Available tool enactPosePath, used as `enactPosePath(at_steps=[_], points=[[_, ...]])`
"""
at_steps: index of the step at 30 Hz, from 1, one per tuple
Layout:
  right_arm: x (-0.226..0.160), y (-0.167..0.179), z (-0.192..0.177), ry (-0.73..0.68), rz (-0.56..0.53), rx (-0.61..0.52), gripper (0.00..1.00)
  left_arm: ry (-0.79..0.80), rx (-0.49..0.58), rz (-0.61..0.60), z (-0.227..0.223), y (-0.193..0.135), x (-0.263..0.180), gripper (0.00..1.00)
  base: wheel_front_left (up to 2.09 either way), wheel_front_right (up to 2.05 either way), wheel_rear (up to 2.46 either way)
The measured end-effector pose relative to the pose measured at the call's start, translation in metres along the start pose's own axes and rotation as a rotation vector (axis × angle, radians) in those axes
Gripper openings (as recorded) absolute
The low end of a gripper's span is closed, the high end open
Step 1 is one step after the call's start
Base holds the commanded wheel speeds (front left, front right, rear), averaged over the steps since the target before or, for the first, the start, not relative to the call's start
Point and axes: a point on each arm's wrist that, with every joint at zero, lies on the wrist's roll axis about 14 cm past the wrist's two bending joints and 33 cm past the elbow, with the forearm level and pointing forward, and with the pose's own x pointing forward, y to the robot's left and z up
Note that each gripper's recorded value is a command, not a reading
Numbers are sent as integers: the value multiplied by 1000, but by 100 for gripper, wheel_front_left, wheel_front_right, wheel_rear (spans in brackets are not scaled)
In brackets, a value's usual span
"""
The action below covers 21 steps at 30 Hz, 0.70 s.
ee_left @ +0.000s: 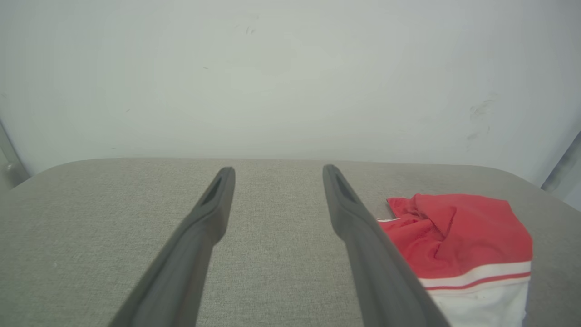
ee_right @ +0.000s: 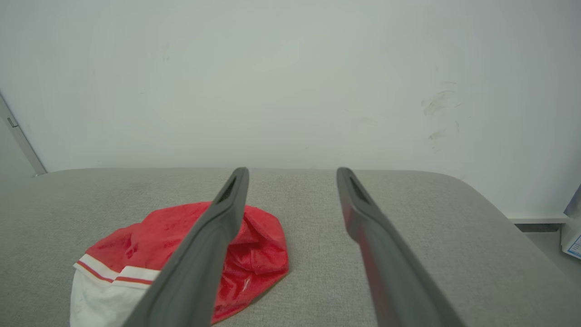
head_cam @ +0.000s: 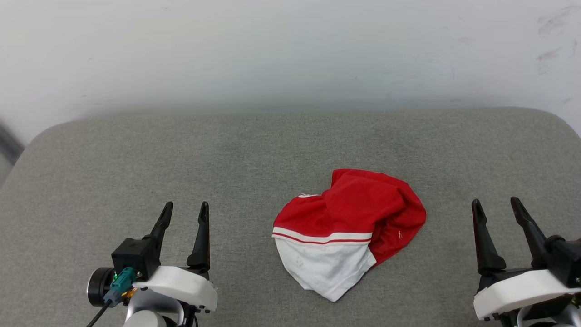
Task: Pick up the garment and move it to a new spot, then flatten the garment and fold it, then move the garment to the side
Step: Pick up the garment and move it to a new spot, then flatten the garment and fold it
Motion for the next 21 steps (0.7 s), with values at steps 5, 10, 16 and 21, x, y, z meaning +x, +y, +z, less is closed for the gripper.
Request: enactPosePath(at_steps=[5, 10, 16, 21], points=[[1, 1, 0, 4, 3, -10, 100, 13, 3, 2, -3, 1, 0, 100, 0, 0, 0], [4, 2, 0, 6, 6, -14, 100, 62, 21, 5, -10, 1, 1, 100, 0, 0, 0], [21, 9, -8, 33, 29, -35, 100, 299, 66, -216, -36, -45, 28, 100, 0, 0, 0], [30, 8, -18, 58, 29, -35, 100, 532, 81, -331, -80, -69, 25, 100, 0, 0, 0]])
